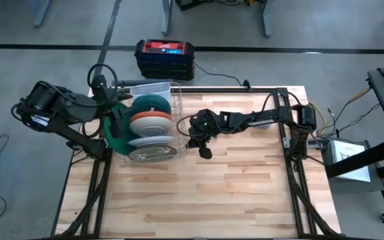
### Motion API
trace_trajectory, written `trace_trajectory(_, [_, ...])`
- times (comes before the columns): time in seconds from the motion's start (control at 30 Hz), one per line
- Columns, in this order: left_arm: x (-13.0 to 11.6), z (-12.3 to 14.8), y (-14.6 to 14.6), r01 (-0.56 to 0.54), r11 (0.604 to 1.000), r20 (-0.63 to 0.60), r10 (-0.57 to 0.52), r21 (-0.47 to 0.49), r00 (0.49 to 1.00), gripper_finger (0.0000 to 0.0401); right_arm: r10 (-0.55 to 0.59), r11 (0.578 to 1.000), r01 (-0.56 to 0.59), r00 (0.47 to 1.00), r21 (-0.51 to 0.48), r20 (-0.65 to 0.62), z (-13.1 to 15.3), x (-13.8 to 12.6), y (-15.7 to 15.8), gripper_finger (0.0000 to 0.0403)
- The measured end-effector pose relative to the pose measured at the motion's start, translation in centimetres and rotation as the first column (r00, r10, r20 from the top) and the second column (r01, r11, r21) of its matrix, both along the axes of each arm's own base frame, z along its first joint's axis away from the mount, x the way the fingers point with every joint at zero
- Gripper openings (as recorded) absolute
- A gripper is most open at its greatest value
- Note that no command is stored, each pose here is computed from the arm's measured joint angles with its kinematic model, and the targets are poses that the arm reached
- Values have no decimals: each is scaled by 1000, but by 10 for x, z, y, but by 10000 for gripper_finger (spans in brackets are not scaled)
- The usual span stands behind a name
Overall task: Sort dishes
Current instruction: Adjust the dish rack, then return to Home Position
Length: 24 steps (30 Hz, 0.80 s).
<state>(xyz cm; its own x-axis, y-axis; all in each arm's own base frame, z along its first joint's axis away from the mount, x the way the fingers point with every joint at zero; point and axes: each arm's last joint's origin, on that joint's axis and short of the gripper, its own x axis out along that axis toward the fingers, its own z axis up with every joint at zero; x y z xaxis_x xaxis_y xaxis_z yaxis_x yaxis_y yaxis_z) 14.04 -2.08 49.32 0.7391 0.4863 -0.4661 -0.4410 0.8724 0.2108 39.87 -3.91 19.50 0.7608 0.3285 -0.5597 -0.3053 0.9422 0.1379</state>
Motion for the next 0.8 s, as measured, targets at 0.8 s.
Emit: trace_trajectory(0.8, [31, -10, -20, 16, 999, -16, -16, -44, 1000, 155, 5, 997, 15, 965, 73, -264, -15, -15, 27, 24])
